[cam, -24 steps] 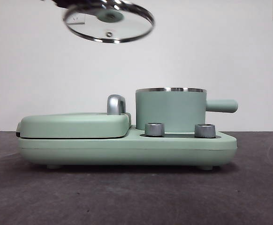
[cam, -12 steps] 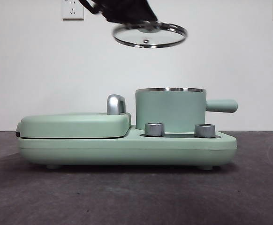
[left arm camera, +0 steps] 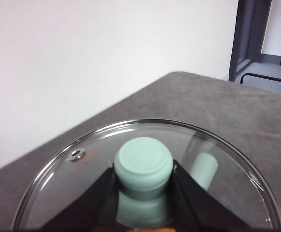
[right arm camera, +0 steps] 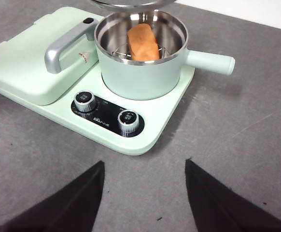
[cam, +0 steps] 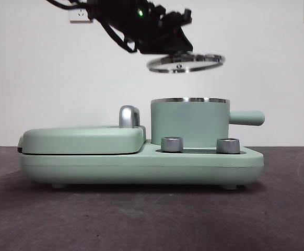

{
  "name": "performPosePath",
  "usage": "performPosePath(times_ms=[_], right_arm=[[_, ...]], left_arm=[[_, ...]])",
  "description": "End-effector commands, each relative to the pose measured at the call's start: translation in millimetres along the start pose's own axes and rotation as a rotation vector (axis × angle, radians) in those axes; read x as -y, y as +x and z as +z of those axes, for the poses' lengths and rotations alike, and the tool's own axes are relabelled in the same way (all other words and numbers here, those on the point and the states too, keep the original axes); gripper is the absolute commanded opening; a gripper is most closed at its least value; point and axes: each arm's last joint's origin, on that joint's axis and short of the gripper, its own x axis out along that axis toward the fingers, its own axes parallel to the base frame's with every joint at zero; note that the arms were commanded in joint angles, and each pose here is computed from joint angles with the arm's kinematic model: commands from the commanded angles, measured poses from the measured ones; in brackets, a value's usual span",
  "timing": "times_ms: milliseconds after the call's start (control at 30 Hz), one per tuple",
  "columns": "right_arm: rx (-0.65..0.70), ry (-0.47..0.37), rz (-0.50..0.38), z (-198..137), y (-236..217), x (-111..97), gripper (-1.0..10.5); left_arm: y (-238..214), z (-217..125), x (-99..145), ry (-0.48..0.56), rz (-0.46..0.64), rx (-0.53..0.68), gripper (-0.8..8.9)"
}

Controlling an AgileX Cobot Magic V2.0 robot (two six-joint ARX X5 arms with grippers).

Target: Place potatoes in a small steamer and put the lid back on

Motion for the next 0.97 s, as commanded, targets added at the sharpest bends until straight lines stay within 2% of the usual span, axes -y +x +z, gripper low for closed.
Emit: performPosePath(times_ms=[33,967], right_arm=[[0.004,0.008,0.003,1.2,-0.3,-0.4,2.6],[0.011,0.003,0.002,2.0,-0.2,-0.3,2.6]], left_arm=[[11.9,-0.2,0.7,-0.008,-0.008,0.03,0.15],[29.5,-33.1,1.1,-0.028,-0.021,-0.085,0.15]])
